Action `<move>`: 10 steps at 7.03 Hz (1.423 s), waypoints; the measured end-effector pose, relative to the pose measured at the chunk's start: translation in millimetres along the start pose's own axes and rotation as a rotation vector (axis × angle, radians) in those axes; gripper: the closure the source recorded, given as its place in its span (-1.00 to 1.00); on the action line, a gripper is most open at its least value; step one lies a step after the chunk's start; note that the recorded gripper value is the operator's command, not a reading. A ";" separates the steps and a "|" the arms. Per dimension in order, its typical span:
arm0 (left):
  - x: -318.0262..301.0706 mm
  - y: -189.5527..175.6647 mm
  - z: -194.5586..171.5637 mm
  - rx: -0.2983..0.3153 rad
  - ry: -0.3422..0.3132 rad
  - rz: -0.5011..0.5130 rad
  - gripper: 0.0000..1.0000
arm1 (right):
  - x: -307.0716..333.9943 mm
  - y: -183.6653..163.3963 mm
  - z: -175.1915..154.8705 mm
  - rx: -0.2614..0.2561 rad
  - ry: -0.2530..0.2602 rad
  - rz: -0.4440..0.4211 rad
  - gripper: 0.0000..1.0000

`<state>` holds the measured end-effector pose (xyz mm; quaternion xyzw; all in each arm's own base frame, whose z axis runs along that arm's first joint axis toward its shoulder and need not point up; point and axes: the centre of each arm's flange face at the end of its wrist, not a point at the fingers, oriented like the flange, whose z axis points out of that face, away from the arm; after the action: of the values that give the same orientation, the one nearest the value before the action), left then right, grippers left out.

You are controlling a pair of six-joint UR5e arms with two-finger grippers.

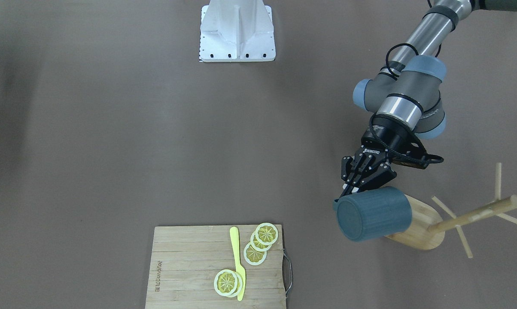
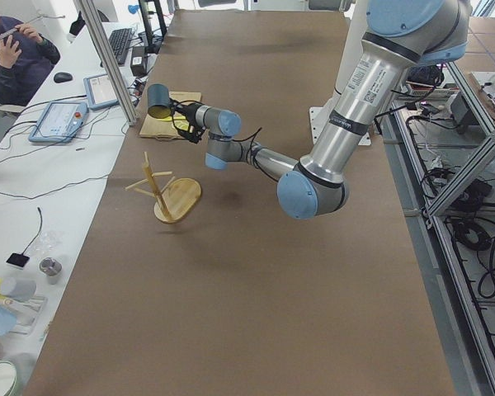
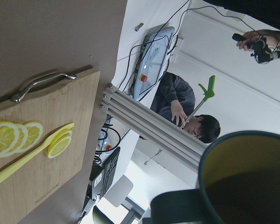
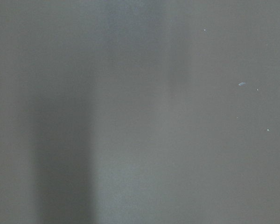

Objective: Hang cup on storage rack
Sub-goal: 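Carry the mug with the left gripper up to the mug-tree peg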

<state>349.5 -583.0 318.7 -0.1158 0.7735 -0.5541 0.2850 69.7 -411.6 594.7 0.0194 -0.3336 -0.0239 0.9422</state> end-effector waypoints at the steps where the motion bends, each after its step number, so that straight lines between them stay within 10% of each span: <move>1: 8.5 -11.9 -4.8 0.019 0.012 -0.040 1.00 | -0.3 -0.4 -0.5 0.001 0.001 -0.001 -1.00; 10: 20.6 -126.3 -62.2 -0.007 0.087 -0.214 1.00 | -4.4 -6.8 -6.2 0.015 0.004 -0.012 -1.00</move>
<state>280.1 -589.4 442.7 -0.1748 0.7701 -0.5833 0.1901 69.9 -418.0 586.8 0.0284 -0.3319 -0.0271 0.9425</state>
